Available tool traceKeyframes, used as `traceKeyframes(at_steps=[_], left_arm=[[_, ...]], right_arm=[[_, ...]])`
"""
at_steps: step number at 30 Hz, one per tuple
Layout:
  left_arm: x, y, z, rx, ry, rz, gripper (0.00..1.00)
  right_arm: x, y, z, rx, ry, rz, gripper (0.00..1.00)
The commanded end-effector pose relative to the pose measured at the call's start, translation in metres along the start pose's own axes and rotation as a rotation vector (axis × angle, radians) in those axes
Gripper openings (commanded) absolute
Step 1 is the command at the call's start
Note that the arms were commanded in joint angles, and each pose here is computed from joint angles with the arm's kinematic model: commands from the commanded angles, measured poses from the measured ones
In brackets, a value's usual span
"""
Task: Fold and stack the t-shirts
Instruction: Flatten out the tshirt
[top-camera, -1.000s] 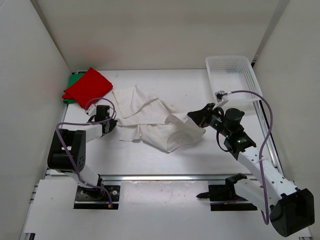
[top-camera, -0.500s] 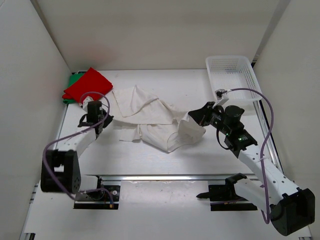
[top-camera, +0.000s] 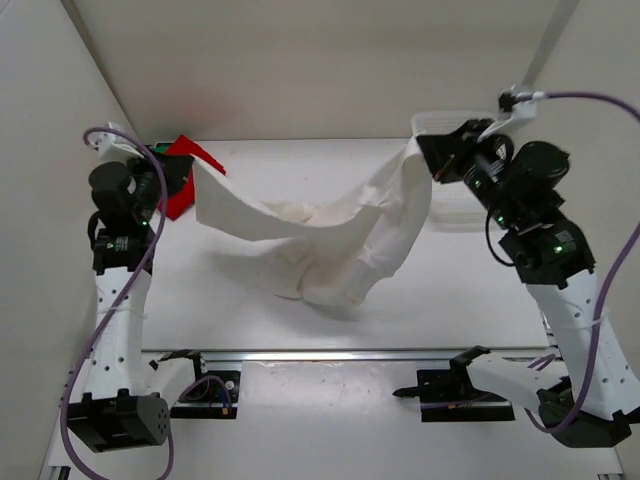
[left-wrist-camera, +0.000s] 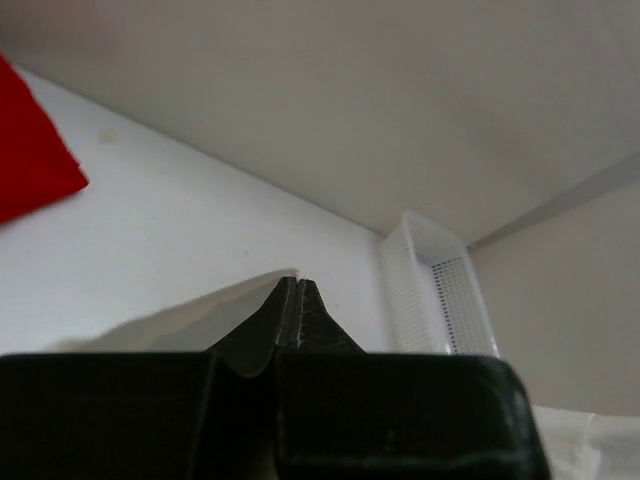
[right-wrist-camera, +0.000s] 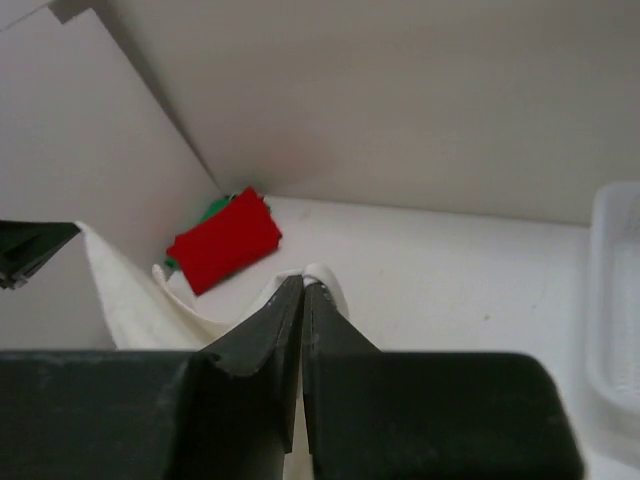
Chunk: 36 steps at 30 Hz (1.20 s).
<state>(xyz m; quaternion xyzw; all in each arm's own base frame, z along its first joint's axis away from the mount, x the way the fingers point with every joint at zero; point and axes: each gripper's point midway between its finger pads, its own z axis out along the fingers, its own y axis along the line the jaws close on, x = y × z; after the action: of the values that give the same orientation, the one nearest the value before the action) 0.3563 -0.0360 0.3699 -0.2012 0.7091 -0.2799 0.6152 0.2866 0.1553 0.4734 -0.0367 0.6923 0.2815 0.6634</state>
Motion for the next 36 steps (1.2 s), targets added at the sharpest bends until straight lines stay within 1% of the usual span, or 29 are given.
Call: traceKeyframes(at_steps=[1, 2, 3, 4, 5, 6, 8, 9, 10, 11, 12, 13, 15, 17, 18, 19, 20, 21, 22, 24, 26, 28, 29, 31, 32, 33, 34, 35, 36], left_arm=[[-0.038, -0.047, -0.015, 0.16, -0.012, -0.005, 0.0], [-0.043, -0.051, -0.011, 0.18, -0.004, -0.015, 0.0], [-0.05, -0.046, -0.007, 0.17, -0.02, -0.029, 0.0], [-0.052, -0.042, 0.002, 0.159, -0.02, -0.036, 0.0], [-0.048, -0.033, 0.012, 0.137, -0.004, -0.047, 0.0], [-0.038, -0.021, 0.026, 0.113, 0.031, -0.057, 0.0], [-0.017, -0.001, 0.045, 0.067, 0.072, -0.052, 0.0], [-0.007, 0.012, 0.055, 0.04, 0.097, -0.063, 0.0], [0.004, 0.023, 0.061, 0.02, 0.107, -0.069, 0.0], [0.013, 0.035, 0.071, -0.006, 0.123, -0.08, 0.0], [0.027, 0.042, 0.081, -0.016, 0.158, -0.091, 0.0], [0.033, 0.047, 0.091, -0.024, 0.173, -0.109, 0.0], [0.036, 0.047, 0.104, -0.031, 0.188, -0.11, 0.0], [0.02, 0.031, 0.118, -0.003, 0.158, -0.109, 0.0], [0.004, 0.019, 0.123, 0.026, 0.136, -0.106, 0.0], [-0.002, 0.016, 0.126, 0.031, 0.132, -0.121, 0.0], [-0.02, 0.004, 0.128, 0.062, 0.107, -0.132, 0.0], [-0.035, -0.008, 0.129, 0.094, 0.087, -0.14, 0.0], [-0.043, -0.011, 0.129, 0.102, 0.076, -0.142, 0.0], [-0.083, -0.03, 0.12, 0.149, 0.012, -0.136, 0.0], [-0.105, -0.038, 0.109, 0.179, -0.028, -0.136, 0.0], [-0.12, -0.036, 0.096, 0.193, -0.069, -0.141, 0.0], [-0.119, -0.03, 0.096, 0.185, -0.073, -0.147, 0.0], [-0.105, -0.01, 0.089, 0.156, -0.07, -0.176, 0.0], [-0.104, -0.013, 0.08, 0.176, -0.08, -0.177, 0.0], [-0.095, 0.005, 0.08, 0.161, -0.091, -0.189, 0.0], [-0.076, 0.017, 0.074, 0.153, -0.079, -0.203, 0.0], [-0.076, 0.014, 0.058, 0.17, -0.102, -0.187, 0.0], [-0.047, 0.042, 0.055, 0.119, -0.079, -0.208, 0.0]], right_arm=[[-0.06, -0.005, 0.001, 0.085, -0.074, -0.122, 0.0], [-0.068, -0.014, 0.015, 0.092, -0.068, -0.128, 0.0], [-0.065, -0.008, 0.022, 0.024, -0.034, -0.122, 0.0], [-0.069, -0.032, 0.037, 0.06, -0.029, -0.104, 0.0], [-0.052, -0.036, 0.056, 0.003, 0.036, -0.079, 0.0], [-0.047, -0.044, 0.063, 0.003, 0.061, -0.065, 0.0], [-0.032, -0.062, 0.087, 0.032, 0.103, -0.087, 0.0], [-0.025, -0.063, 0.092, 0.027, 0.122, -0.083, 0.0], [-0.013, -0.072, 0.107, 0.027, 0.16, -0.076, 0.0], [-0.011, -0.077, 0.117, 0.023, 0.17, -0.078, 0.0], [-0.009, -0.085, 0.122, 0.034, 0.178, -0.083, 0.0], [-0.004, -0.09, 0.136, 0.029, 0.19, -0.093, 0.0], [-0.01, -0.102, 0.151, 0.043, 0.192, -0.094, 0.0], [-0.033, -0.112, 0.171, 0.051, 0.147, -0.1, 0.0], [-0.054, -0.104, 0.17, 0.025, 0.095, -0.111, 0.0], [-0.061, -0.106, 0.175, 0.014, 0.065, -0.104, 0.0], [-0.082, -0.106, 0.17, 0.007, 0.003, -0.098, 0.0], [-0.094, -0.104, 0.164, -0.003, -0.027, -0.088, 0.01], [-0.114, -0.096, 0.157, -0.025, -0.088, -0.105, 0.0], [-0.155, -0.081, 0.13, -0.05, -0.198, -0.123, 0.0], [-0.181, -0.068, 0.109, -0.077, -0.278, -0.157, 0.0], [-0.184, -0.064, 0.095, -0.065, -0.286, -0.164, 0.0], [-0.183, -0.058, 0.092, -0.09, -0.282, -0.176, 0.0], [-0.159, -0.072, 0.087, -0.062, -0.209, -0.171, 0.0], [-0.146, -0.078, 0.089, -0.029, -0.179, -0.163, 0.0], [-0.114, -0.083, 0.089, -0.015, -0.117, -0.143, 0.0], [-0.07, -0.088, 0.081, -0.021, -0.041, -0.124, 0.0], [-0.056, -0.09, 0.08, -0.031, -0.052, -0.129, 0.0], [-0.016, -0.096, 0.064, -0.021, -0.025, -0.094, 0.0]])
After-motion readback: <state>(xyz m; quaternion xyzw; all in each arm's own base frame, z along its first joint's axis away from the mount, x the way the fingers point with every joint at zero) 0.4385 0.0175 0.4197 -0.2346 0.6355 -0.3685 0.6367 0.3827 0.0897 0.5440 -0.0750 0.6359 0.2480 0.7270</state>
